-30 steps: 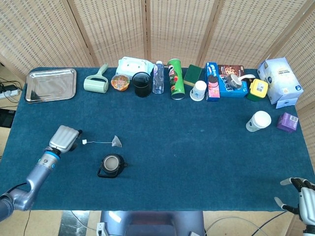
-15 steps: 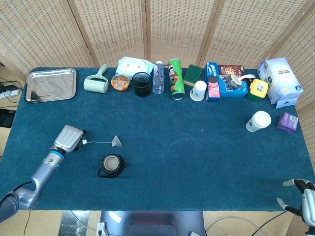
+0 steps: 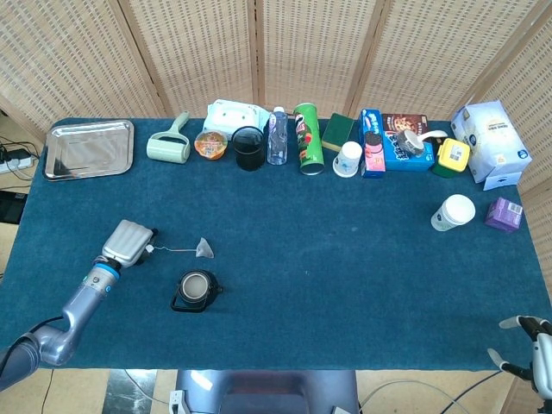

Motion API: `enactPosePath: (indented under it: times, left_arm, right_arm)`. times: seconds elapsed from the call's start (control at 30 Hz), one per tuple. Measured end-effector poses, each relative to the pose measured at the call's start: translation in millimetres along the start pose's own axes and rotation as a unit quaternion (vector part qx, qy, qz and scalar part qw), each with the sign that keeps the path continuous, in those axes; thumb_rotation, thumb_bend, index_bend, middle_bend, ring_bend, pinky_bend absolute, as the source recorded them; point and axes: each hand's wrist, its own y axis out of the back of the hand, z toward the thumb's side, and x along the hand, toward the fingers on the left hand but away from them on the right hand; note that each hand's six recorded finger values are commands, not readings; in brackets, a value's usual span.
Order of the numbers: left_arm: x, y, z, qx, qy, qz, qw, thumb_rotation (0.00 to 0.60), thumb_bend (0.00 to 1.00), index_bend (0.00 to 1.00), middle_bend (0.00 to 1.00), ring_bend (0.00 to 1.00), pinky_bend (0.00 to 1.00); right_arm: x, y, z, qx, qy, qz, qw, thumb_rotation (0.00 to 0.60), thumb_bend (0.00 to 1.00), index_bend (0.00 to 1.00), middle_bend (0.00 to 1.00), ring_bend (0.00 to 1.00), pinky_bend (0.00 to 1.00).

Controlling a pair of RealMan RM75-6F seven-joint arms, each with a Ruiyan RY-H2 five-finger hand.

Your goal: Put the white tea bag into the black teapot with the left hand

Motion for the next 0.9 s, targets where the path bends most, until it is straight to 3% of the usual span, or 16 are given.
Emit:
enactPosePath:
  times: [0.9]
  left_arm:
    - [3.5,-1.6,0.2,-0.018,0.006,-0.012,0.9997,0.600,0.45,0.51,1.00,0.96,0.91]
  right_arm:
    - [0.1,-1.6,-2.4,-0.001,-0.005,0.002,1.0000,0.600,0.22,0.42,0.41,0.29,0.26]
